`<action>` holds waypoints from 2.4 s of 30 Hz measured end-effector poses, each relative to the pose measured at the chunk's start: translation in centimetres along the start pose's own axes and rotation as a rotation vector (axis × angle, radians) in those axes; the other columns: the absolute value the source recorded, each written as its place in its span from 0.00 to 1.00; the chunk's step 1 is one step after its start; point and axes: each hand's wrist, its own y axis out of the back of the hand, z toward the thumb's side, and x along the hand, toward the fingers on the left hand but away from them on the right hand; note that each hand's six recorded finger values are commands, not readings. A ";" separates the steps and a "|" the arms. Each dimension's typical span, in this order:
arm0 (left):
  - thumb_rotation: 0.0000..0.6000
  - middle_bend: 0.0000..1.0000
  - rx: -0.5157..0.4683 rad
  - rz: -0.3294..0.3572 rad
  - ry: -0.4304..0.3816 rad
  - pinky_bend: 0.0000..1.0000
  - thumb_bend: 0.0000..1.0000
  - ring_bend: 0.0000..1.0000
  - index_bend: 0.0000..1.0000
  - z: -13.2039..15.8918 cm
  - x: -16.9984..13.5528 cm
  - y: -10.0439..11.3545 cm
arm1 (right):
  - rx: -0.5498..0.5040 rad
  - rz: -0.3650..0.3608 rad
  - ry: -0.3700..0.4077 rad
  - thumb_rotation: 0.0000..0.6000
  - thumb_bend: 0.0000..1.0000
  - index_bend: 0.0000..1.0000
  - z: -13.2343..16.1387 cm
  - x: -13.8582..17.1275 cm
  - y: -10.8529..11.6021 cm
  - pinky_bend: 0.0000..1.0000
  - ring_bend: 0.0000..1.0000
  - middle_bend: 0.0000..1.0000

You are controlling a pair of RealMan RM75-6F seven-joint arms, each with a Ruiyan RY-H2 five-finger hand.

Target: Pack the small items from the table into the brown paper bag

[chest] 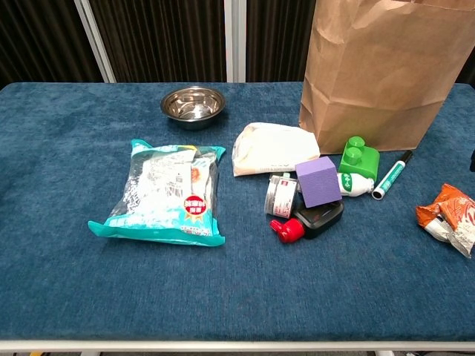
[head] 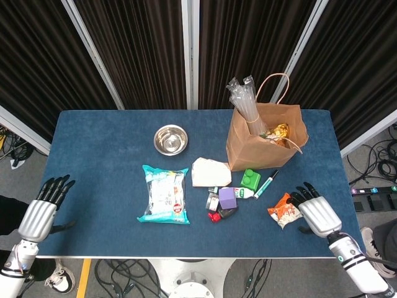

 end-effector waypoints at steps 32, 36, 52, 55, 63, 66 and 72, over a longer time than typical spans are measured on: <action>1.00 0.07 0.001 -0.009 0.016 0.05 0.06 0.00 0.10 -0.9 -0.1 -0.6 | 0.031 0.115 -0.068 1.00 0.19 0.62 0.1 -5.2 -5.6 0.29 0.37 0.47; 1.00 0.07 0.000 -0.006 0.016 0.05 0.06 0.00 0.10 -0.9 -0.1 -0.5 | 0.025 0.062 -0.076 1.00 0.26 0.71 0.1 -5.2 -4.7 0.37 0.45 0.54; 1.00 0.07 -0.001 0.000 0.004 0.05 0.06 0.00 0.10 -0.4 -0.1 -0.2 | -0.110 -0.343 0.106 1.00 0.27 0.73 6.7 -3.7 11.3 0.39 0.45 0.55; 1.00 0.07 -0.002 0.005 0.004 0.05 0.06 0.00 0.10 -0.3 0.0 0.0 | -0.116 -0.471 0.159 1.00 0.27 0.73 8.9 -3.4 16.4 0.39 0.45 0.55; 1.00 0.07 -0.013 0.006 -0.004 0.05 0.06 0.00 0.10 -0.1 0.2 0.0 | -0.051 -0.807 0.152 1.00 0.27 0.73 11.2 -3.4 26.6 0.39 0.45 0.55; 1.00 0.07 -0.018 0.004 -0.008 0.05 0.06 0.00 0.10 0.0 0.3 -0.1 | -0.007 -0.866 0.069 1.00 0.27 0.73 10.2 -4.1 28.0 0.39 0.45 0.55; 1.00 0.07 -0.022 0.003 -0.005 0.05 0.06 0.00 0.10 -0.2 0.2 -0.3 | 0.052 -0.870 -0.123 1.00 0.27 0.73 6.3 -6.4 27.7 0.39 0.45 0.54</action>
